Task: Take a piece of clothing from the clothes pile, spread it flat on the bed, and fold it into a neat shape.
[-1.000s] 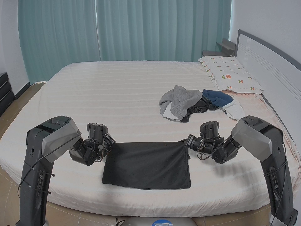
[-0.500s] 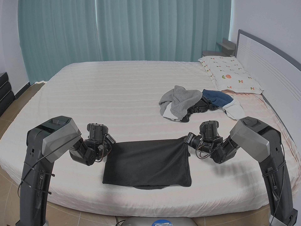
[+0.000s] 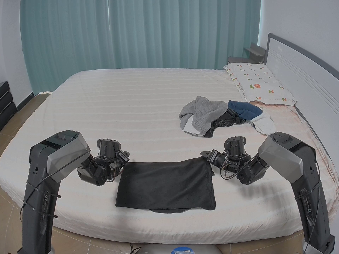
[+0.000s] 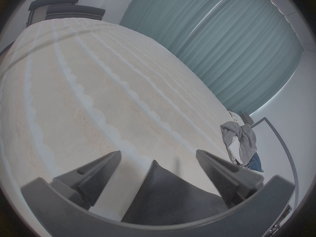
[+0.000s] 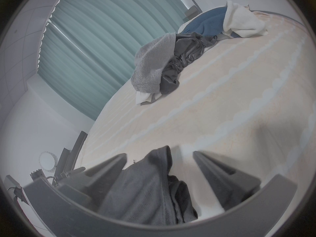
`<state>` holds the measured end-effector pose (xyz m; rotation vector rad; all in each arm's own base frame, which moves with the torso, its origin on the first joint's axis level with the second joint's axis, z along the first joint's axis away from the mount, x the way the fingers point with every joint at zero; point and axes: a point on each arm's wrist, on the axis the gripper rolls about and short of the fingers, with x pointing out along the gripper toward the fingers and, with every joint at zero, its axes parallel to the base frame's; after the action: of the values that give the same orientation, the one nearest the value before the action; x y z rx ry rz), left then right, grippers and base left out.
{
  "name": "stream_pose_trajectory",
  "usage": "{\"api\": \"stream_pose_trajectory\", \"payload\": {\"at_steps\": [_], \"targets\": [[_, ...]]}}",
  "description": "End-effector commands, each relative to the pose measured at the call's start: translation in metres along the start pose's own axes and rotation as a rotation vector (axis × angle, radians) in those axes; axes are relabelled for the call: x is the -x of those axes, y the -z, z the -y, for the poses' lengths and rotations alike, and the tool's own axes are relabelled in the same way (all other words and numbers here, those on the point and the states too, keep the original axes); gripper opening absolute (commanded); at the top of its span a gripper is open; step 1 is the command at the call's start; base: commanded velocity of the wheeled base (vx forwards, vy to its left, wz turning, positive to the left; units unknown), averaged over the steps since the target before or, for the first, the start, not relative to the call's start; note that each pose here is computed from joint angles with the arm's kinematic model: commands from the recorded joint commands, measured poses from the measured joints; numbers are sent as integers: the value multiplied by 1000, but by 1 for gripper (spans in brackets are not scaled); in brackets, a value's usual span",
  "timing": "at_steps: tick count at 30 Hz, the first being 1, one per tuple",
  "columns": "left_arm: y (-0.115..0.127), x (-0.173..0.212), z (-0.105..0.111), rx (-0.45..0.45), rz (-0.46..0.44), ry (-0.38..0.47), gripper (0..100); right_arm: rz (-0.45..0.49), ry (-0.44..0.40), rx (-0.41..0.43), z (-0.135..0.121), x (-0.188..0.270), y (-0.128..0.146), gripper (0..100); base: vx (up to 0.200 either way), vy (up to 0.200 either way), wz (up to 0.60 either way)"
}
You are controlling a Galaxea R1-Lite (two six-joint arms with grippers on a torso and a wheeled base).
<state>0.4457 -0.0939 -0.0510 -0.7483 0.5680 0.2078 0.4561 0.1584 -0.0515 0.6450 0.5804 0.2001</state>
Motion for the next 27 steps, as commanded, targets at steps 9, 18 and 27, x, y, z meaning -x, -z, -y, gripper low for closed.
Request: {"api": "stream_pose_trajectory", "payload": {"at_steps": [9,18,27], "targets": [[-7,11,2,19,-3,16,100,-125,-55,-38,-8,88,4,100,0,0,0],[-23,41,6,131,-106,127,100,-283,-111,36,9,117,59,100,0,0,0],[-23,41,5,125,-105,154,100,-309,-106,100,11,122,68,100,0,0,0]]}}
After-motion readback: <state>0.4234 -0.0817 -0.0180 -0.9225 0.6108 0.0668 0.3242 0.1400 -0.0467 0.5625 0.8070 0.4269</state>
